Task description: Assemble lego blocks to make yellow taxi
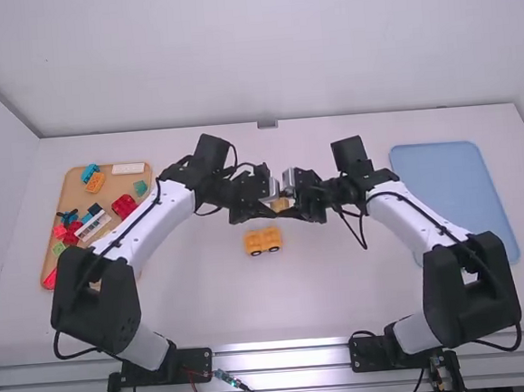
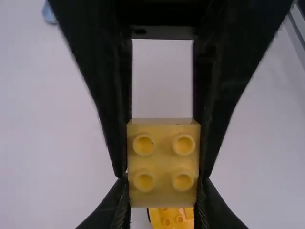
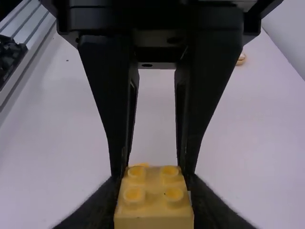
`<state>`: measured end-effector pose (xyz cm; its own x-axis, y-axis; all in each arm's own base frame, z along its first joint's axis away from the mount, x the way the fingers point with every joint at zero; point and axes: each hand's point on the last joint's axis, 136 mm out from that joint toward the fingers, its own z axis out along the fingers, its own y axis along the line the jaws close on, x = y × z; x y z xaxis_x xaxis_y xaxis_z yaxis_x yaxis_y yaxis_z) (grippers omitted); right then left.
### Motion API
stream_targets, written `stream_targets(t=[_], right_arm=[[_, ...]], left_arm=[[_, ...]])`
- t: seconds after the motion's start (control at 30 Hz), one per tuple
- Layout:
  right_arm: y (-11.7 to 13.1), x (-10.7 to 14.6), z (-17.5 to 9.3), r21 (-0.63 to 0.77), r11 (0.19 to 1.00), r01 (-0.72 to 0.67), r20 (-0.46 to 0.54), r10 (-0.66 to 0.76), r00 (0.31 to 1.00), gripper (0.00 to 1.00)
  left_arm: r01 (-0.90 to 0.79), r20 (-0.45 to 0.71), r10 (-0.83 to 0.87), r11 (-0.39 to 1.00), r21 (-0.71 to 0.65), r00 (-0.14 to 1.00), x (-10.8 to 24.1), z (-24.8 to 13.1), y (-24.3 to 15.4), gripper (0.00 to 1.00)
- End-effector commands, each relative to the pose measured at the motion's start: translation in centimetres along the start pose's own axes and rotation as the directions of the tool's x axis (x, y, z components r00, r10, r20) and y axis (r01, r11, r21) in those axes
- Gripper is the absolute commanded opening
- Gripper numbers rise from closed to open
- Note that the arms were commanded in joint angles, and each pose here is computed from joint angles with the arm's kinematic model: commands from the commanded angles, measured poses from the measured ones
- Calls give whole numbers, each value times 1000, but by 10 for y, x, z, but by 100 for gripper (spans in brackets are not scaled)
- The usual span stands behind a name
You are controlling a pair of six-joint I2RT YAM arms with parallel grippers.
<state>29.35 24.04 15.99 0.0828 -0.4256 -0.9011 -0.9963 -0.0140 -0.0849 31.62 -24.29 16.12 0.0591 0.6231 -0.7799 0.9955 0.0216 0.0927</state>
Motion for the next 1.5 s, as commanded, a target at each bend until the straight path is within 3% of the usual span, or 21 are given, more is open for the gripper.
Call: stream_targets(t=[0.0, 0.17, 0.27, 0.4, 0.5, 0.83, 0.97, 1.47], right_arm=[[2, -16, -2, -10, 1000, 22, 37, -22, 999, 58], [2, -16, -2, -7, 1000, 26, 36, -26, 999, 99], [-2, -12, -6, 11, 1000, 21, 23, -21, 1000, 99], [-10, -3, -14, 47, 998, -45, 3, 45, 999, 99], [-15, 2, -23, 68, 995, -73, 1, 73, 997, 99], [-23, 8, -34, 102, 990, -97, 1, 98, 995, 99], [-23, 9, -34, 104, 990, -94, -2, 95, 995, 99], [-20, 14, -23, 108, 991, -74, -67, 82, 994, 99]], left_arm=[[-1, 9, 0, 1000, 7, 1000, -1, 1, 1, 3], [3, -1, -3, 1000, 4, 1000, 1, 1, 2, 2], [11, -50, -12, 1000, -16, 999, 10, 1, 5, 2], [49, -266, -66, 996, -72, 962, 50, -6, 6, 2], [87, -344, -116, 991, -99, 932, 71, -17, 6, 2], [198, -385, -280, 951, -237, 880, 145, -49, 2, 2], [133, -447, -170, 985, -113, 878, 172, -46, -40, 2], [118, -448, -182, 979, -169, 875, 208, -22, -49, 7]])
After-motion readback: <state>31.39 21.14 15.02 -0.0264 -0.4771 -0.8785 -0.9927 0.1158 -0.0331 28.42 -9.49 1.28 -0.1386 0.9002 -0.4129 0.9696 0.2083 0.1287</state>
